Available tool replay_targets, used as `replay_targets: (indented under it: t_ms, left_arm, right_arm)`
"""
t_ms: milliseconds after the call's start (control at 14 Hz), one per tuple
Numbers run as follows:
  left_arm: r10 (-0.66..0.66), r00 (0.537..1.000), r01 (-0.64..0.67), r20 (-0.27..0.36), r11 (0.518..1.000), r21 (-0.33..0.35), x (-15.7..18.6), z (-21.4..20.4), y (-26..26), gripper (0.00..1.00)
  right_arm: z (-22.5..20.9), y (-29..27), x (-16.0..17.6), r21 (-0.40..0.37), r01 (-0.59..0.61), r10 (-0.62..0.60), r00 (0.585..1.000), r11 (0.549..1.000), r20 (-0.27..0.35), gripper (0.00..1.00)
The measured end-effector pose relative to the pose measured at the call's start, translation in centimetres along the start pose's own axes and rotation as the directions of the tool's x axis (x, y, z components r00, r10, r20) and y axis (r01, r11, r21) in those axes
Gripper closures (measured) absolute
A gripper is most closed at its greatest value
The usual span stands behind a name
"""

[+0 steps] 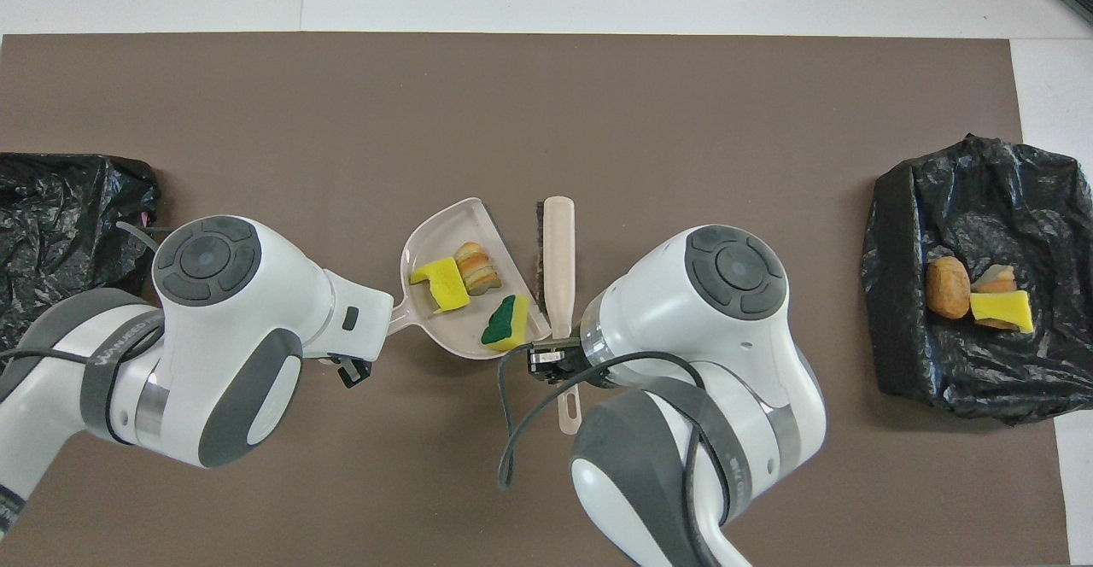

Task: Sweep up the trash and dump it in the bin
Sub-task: 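Brush remaining trash pieces into the dustpan held by the left gripper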

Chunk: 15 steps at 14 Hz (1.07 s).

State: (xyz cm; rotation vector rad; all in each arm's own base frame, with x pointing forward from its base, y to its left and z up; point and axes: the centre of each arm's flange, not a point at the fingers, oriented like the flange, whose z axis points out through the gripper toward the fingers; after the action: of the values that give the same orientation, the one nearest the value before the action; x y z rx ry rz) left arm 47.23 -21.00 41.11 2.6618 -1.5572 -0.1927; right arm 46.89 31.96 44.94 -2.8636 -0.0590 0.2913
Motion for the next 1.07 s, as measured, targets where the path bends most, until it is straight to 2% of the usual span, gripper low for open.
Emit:
replay_targets:
  t_ms: [214,499,642,856,999,1070]
  left_arm:
    - [-0.009,1.0,0.009,0.0,1.0,-0.001,0.0,0.0,0.0,0.67]
    - [-0.019,1.0,0.019,-0.001,1.0,-0.001,0.0,0.0,0.0,0.67]
    - [-0.025,1.0,0.025,-0.001,1.0,-0.001,0.0,0.0,0.0,0.67]
    - [-0.03,1.0,0.03,-0.001,1.0,-0.001,0.0,0.0,0.0,0.67]
    - [-0.031,1.0,0.031,-0.001,1.0,-0.001,0.0,0.0,0.0,0.67]
    - [-0.031,1.0,0.031,-0.001,1.0,-0.001,0.0,0.0,0.0,0.67]
  right_arm:
    - [-0.2,1.8,0.0,-0.119,0.059,-0.06,0.998,0.991,-0.004,0.74]
    - [4.6,5.9,1.8,-0.251,0.102,-0.088,0.994,0.962,0.07,0.74]
    - [7.1,6.9,2.9,-0.27,0.114,-0.092,0.991,0.956,0.095,0.74]
    - [10.2,4.7,3.0,-0.264,0.166,-0.147,0.985,0.95,0.09,0.74]
    - [11.0,2.5,1.9,-0.255,0.26,-0.239,0.965,0.931,0.109,0.74]
    - [11.2,1.7,1.4,-0.233,0.343,-0.319,0.938,0.91,0.133,0.74]
